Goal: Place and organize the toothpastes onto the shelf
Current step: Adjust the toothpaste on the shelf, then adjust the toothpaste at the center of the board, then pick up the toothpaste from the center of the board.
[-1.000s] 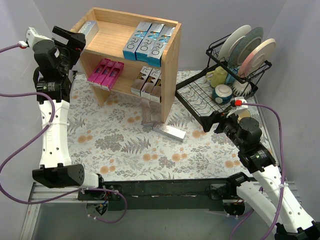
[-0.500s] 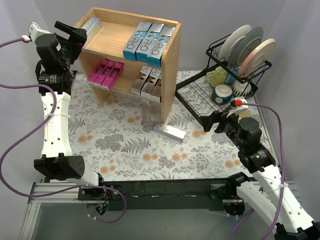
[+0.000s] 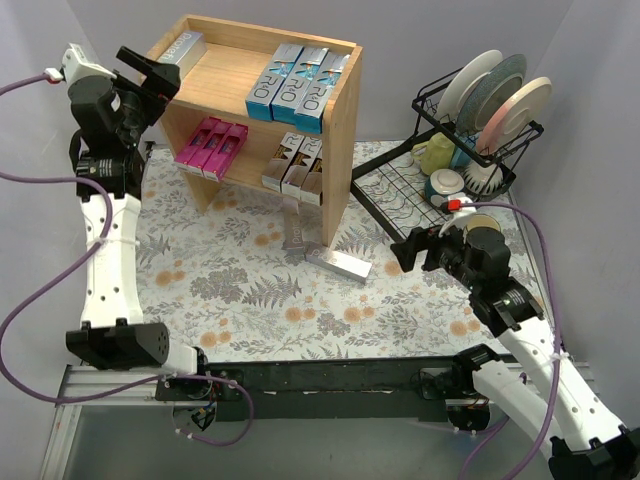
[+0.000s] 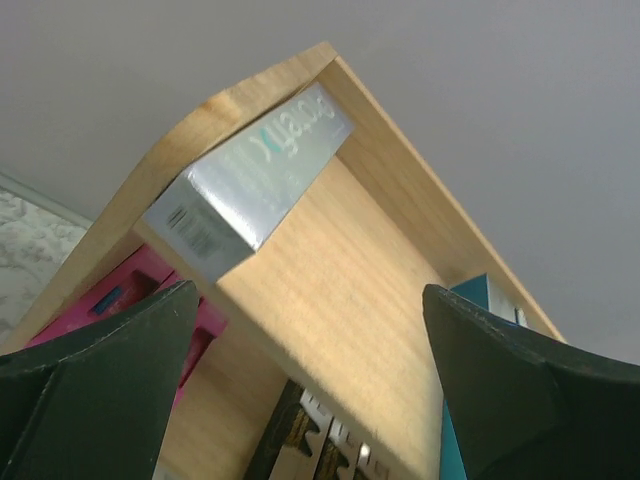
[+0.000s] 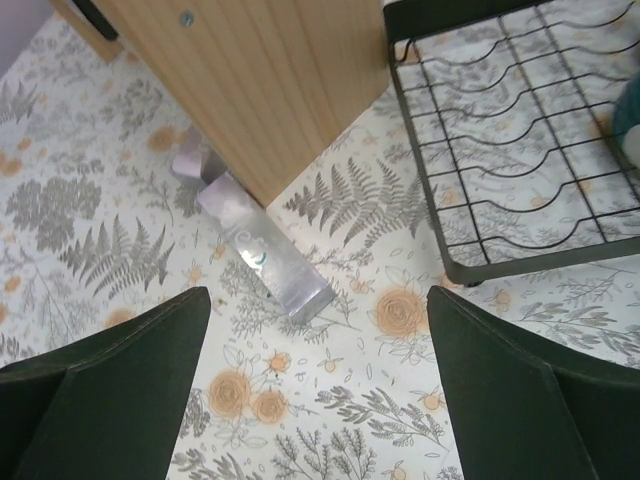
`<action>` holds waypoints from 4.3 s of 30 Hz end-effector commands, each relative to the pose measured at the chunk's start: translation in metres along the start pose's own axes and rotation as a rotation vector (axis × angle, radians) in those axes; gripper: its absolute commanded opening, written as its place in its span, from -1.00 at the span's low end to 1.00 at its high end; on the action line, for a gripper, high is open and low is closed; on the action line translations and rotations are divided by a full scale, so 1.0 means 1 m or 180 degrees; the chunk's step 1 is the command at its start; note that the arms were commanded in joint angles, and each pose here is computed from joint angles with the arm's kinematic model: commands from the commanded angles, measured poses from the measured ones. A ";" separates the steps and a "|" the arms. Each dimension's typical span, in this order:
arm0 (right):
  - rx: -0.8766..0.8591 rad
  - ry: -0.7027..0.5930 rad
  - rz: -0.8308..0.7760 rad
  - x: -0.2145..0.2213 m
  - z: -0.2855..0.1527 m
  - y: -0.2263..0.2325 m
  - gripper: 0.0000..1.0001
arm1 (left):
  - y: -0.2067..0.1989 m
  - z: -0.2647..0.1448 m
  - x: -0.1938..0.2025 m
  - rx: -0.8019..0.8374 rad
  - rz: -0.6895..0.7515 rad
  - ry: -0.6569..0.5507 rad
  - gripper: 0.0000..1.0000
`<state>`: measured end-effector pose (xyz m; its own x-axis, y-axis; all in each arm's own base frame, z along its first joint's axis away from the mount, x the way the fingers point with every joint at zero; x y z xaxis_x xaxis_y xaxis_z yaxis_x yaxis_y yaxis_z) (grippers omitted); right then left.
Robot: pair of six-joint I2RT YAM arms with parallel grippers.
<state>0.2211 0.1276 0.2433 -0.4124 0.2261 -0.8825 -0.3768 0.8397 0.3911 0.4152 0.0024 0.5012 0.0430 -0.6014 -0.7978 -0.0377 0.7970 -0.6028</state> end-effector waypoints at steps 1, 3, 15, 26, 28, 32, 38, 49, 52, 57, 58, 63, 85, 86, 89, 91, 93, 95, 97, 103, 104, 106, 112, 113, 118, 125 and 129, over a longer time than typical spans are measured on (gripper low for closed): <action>-0.0428 0.0336 -0.0221 0.012 0.007 0.015 0.93 | -0.013 -0.070 -0.013 0.0249 0.0646 -0.0179 0.96; -0.0588 0.0440 -0.0234 0.022 0.016 0.018 0.91 | -0.011 -0.096 0.010 0.0324 0.0958 -0.0080 0.96; -0.0984 0.0834 -0.0550 0.063 0.071 0.020 0.91 | 0.057 -0.208 0.172 0.0888 0.1575 0.0819 0.96; -0.0895 0.1250 -0.0758 0.115 0.112 0.009 0.91 | 0.099 -0.211 0.252 0.1093 0.1251 0.0886 0.96; -0.0866 0.1294 -0.0780 0.122 0.116 0.008 0.91 | 0.099 -0.209 0.251 0.1105 0.1318 0.0871 0.96; -0.0891 0.1359 -0.0828 0.133 0.124 0.010 0.90 | 0.107 -0.204 0.253 0.0949 0.1432 0.0886 0.96; -0.0817 0.1418 -0.1003 0.151 0.136 0.012 0.88 | 0.107 -0.204 0.258 0.0980 0.1456 0.0917 0.96; -0.0860 0.1762 -0.1362 0.197 0.112 0.041 0.85 | 0.100 -0.211 0.251 0.1102 0.1477 0.0732 0.96; -0.0995 0.1889 -0.1352 0.207 0.094 0.064 0.83 | 0.099 -0.212 0.249 0.1109 0.1479 0.0680 0.96; -0.1330 0.1998 -0.1173 0.219 0.073 0.113 0.82 | 0.098 -0.213 0.251 0.1131 0.1435 0.0688 0.96; -0.1383 0.2021 -0.1170 0.221 0.073 0.121 0.82 | 0.098 -0.213 0.252 0.1139 0.1426 0.0705 0.96; -0.1666 0.1959 -0.1007 0.219 0.073 0.157 0.83 | 0.095 -0.214 0.261 0.1207 0.1320 0.0815 0.96; 0.0517 0.0351 -0.0275 0.110 0.050 0.030 0.93 | 0.056 -0.251 0.414 0.0744 0.1467 0.2119 0.96; 0.0562 0.0276 -0.0217 0.105 0.048 0.026 0.93 | 0.056 -0.252 0.418 0.0692 0.1511 0.2090 0.96; 0.0665 0.0164 -0.0115 0.101 0.044 0.015 0.93 | 0.058 -0.252 0.431 0.0535 0.1744 0.1912 0.96; 0.0702 0.0106 -0.0084 0.099 0.043 0.010 0.93 | 0.049 -0.250 0.436 0.0573 0.1834 0.1791 0.96; 0.0729 0.0096 -0.0075 0.101 0.040 0.005 0.93 | 0.049 -0.249 0.451 0.0540 0.2009 0.1794 0.96; 0.0777 0.0099 -0.0071 0.103 0.039 0.001 0.93 | 0.049 -0.247 0.463 0.0498 0.2180 0.1785 0.96; 0.0821 0.0088 -0.0065 0.103 0.038 -0.002 0.93 | 0.044 -0.246 0.469 0.0490 0.2198 0.1712 0.92; 0.0869 0.0062 -0.0042 0.105 0.035 -0.008 0.91 | 0.047 -0.241 0.494 0.0458 0.2258 0.1679 0.68; 0.0875 0.0052 -0.0036 0.105 0.034 -0.009 0.91 | 0.050 -0.241 0.497 0.0434 0.2292 0.1696 0.59; 0.0893 0.0046 -0.0042 0.106 0.032 -0.011 0.91 | 0.055 -0.241 0.506 0.0381 0.2348 0.1737 0.54; 0.0928 -0.0009 -0.0029 0.106 0.028 -0.016 0.89 | 0.061 -0.243 0.510 0.0281 0.2408 0.1830 -0.01; 0.0932 -0.0019 -0.0038 0.106 0.028 -0.017 0.89 | 0.059 -0.244 0.506 0.0291 0.2378 0.1823 -0.07; 0.0978 -0.0017 -0.0111 0.105 0.027 -0.020 0.89 | 0.049 -0.253 0.487 0.0358 0.2134 0.1963 -0.42; 0.0994 -0.0130 -0.0176 0.093 0.024 -0.020 0.88 | 0.007 -0.282 0.439 0.0960 0.1684 0.2240 -0.58; 0.1075 -0.0242 -0.0171 0.085 0.022 -0.023 0.87 | -0.025 -0.297 0.392 0.1725 0.1604 0.2147 -0.60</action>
<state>0.2056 0.1471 0.1362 -0.3998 0.1680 -0.9011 -0.1445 0.9592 0.2429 0.1503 -0.2627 0.1371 -0.5172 0.0483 -0.8545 0.4010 0.8957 -0.1921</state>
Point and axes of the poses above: each gripper's point midway between its finger pads, its own z axis out along the fingers, its own y axis along the line the jaws close on, x = y × z, the point moved 3 cm from there along -z, back along the fingers, and after that the axes turned 9 degrees about z, right-handed, at the moved point
